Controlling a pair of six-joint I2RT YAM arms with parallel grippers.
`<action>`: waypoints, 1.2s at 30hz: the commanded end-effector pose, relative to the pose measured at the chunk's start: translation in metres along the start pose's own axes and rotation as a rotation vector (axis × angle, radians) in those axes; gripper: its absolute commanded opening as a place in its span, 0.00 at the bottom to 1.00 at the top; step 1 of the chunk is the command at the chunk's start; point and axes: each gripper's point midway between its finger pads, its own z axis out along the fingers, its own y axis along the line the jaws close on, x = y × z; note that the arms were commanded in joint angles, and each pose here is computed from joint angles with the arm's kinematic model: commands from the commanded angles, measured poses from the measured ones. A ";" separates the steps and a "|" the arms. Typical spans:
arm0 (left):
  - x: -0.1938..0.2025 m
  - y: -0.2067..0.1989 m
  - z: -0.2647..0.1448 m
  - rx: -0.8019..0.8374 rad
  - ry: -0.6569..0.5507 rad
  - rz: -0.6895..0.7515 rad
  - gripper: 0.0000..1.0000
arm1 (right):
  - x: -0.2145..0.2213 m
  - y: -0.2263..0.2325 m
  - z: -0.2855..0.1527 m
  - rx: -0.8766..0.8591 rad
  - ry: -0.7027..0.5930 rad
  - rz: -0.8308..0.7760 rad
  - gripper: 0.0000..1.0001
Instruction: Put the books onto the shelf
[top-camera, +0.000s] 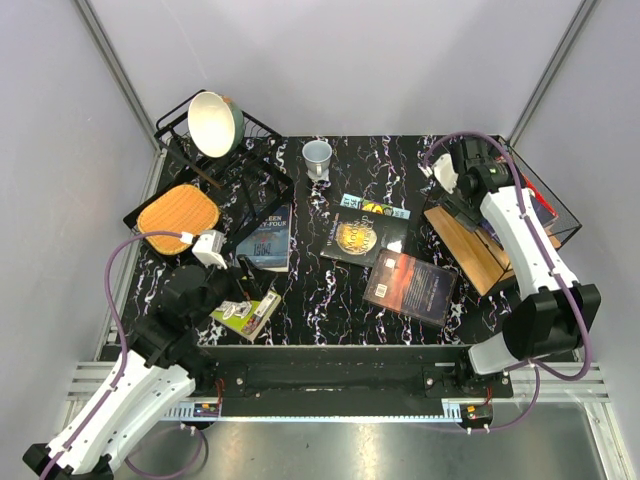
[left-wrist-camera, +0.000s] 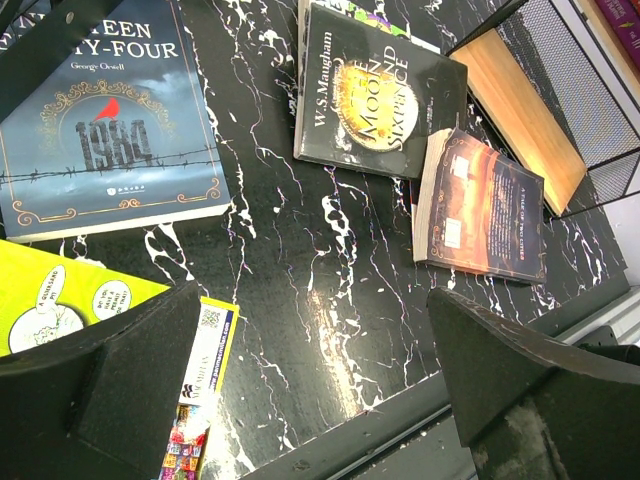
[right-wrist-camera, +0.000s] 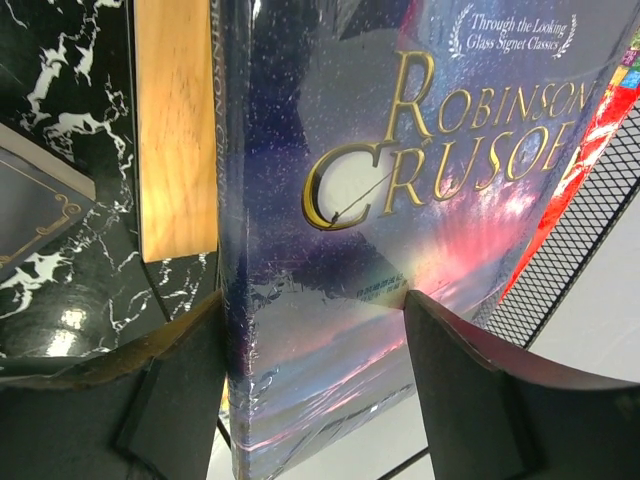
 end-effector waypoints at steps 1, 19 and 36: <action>-0.004 -0.005 0.003 0.032 -0.019 0.010 0.99 | -0.017 -0.015 -0.009 0.018 -0.067 0.079 0.74; -0.005 -0.006 0.002 0.032 -0.023 0.011 0.99 | -0.003 -0.037 0.005 0.033 -0.002 0.161 0.73; -0.006 -0.007 0.002 0.037 -0.024 0.012 0.99 | -0.012 -0.042 0.011 0.006 -0.022 0.248 0.87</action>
